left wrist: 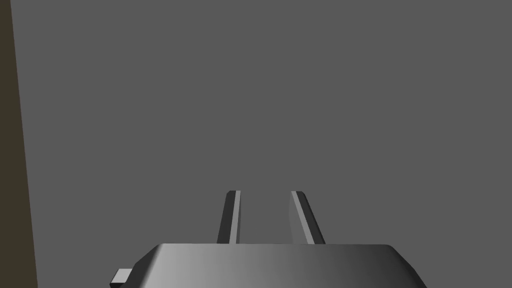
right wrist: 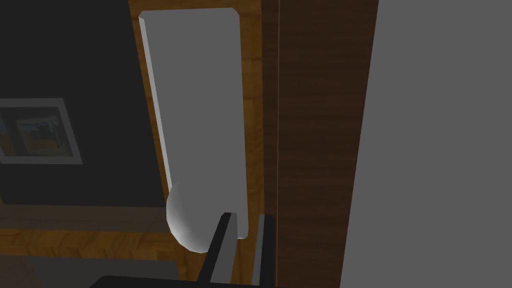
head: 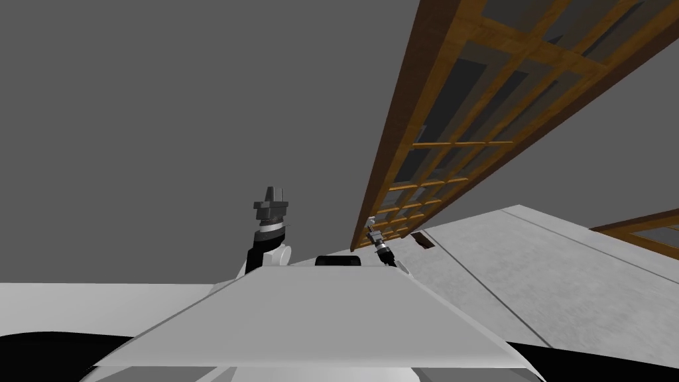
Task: Pull the door open
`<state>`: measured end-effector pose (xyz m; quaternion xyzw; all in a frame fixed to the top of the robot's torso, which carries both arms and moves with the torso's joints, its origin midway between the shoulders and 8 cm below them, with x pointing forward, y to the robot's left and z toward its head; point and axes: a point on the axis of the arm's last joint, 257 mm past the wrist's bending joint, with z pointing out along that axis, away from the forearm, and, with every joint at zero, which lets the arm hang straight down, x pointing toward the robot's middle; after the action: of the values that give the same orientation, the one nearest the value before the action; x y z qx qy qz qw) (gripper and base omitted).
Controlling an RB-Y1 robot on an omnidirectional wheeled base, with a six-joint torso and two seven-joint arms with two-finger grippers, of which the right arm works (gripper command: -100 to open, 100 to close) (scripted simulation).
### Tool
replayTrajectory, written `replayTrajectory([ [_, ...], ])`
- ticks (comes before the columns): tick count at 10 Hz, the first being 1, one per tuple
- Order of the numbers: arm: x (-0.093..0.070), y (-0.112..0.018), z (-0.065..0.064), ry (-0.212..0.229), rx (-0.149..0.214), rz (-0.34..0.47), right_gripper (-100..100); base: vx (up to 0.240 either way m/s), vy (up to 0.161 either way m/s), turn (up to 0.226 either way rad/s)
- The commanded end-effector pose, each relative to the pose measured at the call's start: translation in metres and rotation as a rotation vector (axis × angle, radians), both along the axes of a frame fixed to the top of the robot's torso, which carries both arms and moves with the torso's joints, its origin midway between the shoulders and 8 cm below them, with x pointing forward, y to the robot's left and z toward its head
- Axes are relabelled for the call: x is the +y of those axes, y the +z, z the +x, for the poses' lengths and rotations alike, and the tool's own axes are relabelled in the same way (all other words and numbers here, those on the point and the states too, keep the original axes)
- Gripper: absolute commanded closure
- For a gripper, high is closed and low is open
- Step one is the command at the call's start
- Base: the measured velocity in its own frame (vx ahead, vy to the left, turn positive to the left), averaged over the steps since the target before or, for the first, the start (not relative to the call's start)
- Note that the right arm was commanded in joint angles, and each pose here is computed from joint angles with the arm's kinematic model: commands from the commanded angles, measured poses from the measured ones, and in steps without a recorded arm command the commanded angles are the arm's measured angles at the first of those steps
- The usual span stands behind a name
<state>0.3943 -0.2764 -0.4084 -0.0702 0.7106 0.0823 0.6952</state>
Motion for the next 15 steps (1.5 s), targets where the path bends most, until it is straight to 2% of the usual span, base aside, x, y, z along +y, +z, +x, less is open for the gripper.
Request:
replayTrajectory([
  [1, -0.012, 0.002, -0.002, -0.010, -0.005, -0.002, -100, -0.196, 0.015, 0.093],
  [5, -0.047, 0.007, -0.012, -0.044, -0.020, -0.013, -100, -0.182, -0.007, 0.062],
  [6, -0.052, 0.008, -0.013, -0.049, -0.022, -0.015, -100, -0.158, -0.127, 0.027],
  [7, -0.048, 0.006, -0.013, -0.046, -0.018, -0.014, -100, -0.076, -0.062, 0.009],
  [8, -0.057, 0.008, -0.014, -0.059, -0.024, -0.018, -100, 0.058, 0.016, 0.091],
  [15, -0.085, 0.010, -0.019, -0.108, -0.032, -0.023, -100, 0.111, 0.040, 0.074],
])
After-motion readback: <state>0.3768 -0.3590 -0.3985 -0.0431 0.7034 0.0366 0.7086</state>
